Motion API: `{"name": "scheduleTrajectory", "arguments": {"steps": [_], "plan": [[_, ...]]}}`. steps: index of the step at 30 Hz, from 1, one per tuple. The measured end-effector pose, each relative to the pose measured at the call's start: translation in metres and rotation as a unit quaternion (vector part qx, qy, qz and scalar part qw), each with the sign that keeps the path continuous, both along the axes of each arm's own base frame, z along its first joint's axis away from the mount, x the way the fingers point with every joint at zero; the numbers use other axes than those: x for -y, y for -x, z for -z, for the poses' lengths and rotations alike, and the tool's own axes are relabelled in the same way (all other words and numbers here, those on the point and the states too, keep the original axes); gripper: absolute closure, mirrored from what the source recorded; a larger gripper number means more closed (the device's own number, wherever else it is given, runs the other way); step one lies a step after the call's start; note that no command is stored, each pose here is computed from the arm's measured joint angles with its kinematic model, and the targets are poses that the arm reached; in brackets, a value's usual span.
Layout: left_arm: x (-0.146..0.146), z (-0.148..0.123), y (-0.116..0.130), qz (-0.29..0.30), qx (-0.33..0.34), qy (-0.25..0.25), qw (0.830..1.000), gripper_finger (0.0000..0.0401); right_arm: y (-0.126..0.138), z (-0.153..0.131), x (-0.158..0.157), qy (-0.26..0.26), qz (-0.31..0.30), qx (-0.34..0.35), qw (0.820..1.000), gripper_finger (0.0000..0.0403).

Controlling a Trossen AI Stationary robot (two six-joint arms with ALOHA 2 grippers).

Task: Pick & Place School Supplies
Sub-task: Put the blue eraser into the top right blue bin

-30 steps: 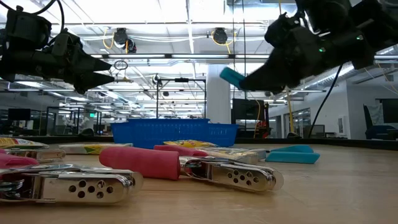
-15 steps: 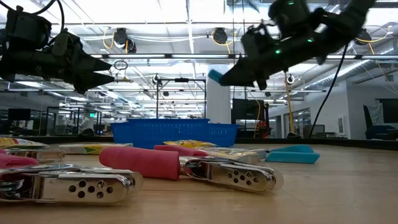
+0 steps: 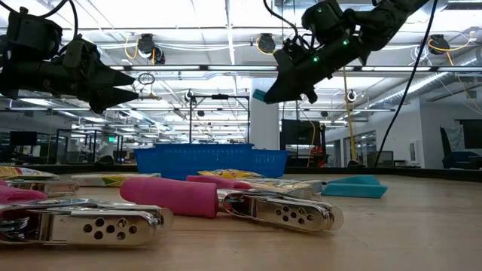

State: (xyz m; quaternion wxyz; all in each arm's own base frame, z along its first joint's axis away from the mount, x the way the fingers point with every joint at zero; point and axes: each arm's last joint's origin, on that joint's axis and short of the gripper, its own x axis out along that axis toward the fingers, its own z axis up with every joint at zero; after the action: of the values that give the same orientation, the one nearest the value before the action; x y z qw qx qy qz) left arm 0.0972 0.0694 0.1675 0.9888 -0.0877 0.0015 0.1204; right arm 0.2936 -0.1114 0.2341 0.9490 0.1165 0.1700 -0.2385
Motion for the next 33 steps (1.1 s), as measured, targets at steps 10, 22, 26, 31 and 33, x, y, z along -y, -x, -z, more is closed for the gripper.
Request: {"name": "scheduleTrajectory", "arguments": {"steps": [10, 22, 26, 31, 33], "plan": [[0.000, 0.000, 0.000, 0.000, 0.000, 0.000, 1.000, 0.0107, -0.028, 0.023, 0.014, -0.016, -0.013, -0.067, 0.998, 0.0360], [0.000, 0.000, 0.000, 0.001, 0.000, 0.000, 1.000, 0.0107, -0.039, 0.078, 0.042, -0.060, 0.025, -0.123, 0.990, 0.0360], [0.000, 0.000, 0.000, 0.000, 0.000, 0.000, 1.000, 0.0107, -0.039, 0.081, 0.042, -0.062, 0.025, -0.129, 0.989, 0.0360], [0.000, 0.000, 0.000, 0.000, 0.000, 0.000, 1.000, 0.0107, -0.040, 0.079, 0.042, -0.060, 0.025, -0.123, 0.990, 0.0360], [0.000, 0.000, 0.000, 0.000, 0.000, 0.000, 1.000, 0.0107, -0.040, 0.079, 0.042, -0.060, 0.024, -0.123, 0.990, 0.0360]]}}
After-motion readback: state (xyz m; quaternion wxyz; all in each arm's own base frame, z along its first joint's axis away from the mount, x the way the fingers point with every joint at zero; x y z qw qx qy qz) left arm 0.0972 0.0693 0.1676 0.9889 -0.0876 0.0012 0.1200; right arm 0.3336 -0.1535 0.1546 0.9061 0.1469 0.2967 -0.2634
